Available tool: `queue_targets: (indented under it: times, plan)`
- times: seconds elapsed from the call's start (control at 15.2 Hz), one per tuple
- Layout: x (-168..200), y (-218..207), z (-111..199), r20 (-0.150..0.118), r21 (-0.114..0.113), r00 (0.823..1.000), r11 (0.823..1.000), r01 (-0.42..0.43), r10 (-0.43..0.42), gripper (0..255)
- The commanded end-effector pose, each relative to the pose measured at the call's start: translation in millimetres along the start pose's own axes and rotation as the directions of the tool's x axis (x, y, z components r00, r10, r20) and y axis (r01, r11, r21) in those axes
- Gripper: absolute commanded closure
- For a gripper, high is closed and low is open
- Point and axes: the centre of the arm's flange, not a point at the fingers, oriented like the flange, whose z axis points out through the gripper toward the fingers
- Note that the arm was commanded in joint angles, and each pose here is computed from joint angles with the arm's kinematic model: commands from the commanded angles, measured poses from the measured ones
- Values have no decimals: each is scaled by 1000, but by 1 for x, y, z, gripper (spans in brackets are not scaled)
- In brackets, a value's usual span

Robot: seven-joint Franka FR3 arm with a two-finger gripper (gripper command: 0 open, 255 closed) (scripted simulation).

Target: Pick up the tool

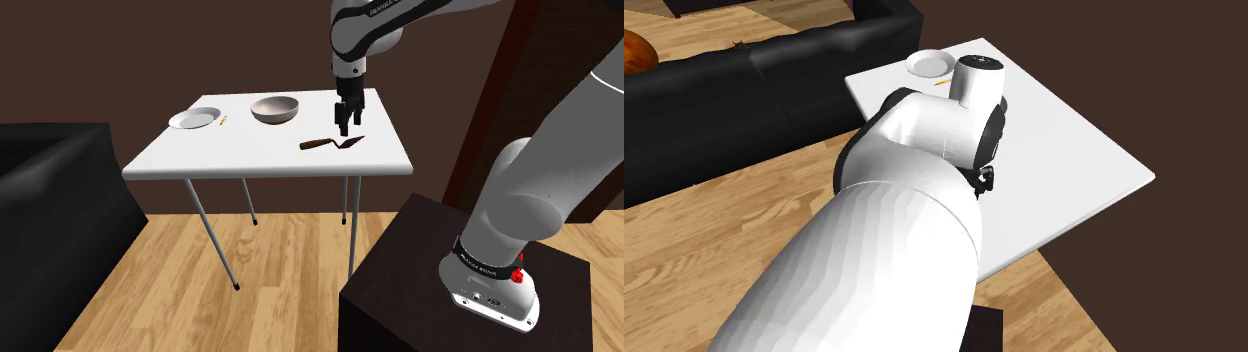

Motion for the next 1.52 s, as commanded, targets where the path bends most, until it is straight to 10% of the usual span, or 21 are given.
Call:
queue_targets:
  times: [0.0,0.66,0.73,1.45]
  plan:
    - [20,5,16,-5,5,999,999,35,-35,0]
    - [26,8,57,-5,5,999,999,38,-38,0]
    - [26,8,57,-5,5,999,999,38,-38,255]
    - [25,7,46,-5,5,999,999,38,-38,255]
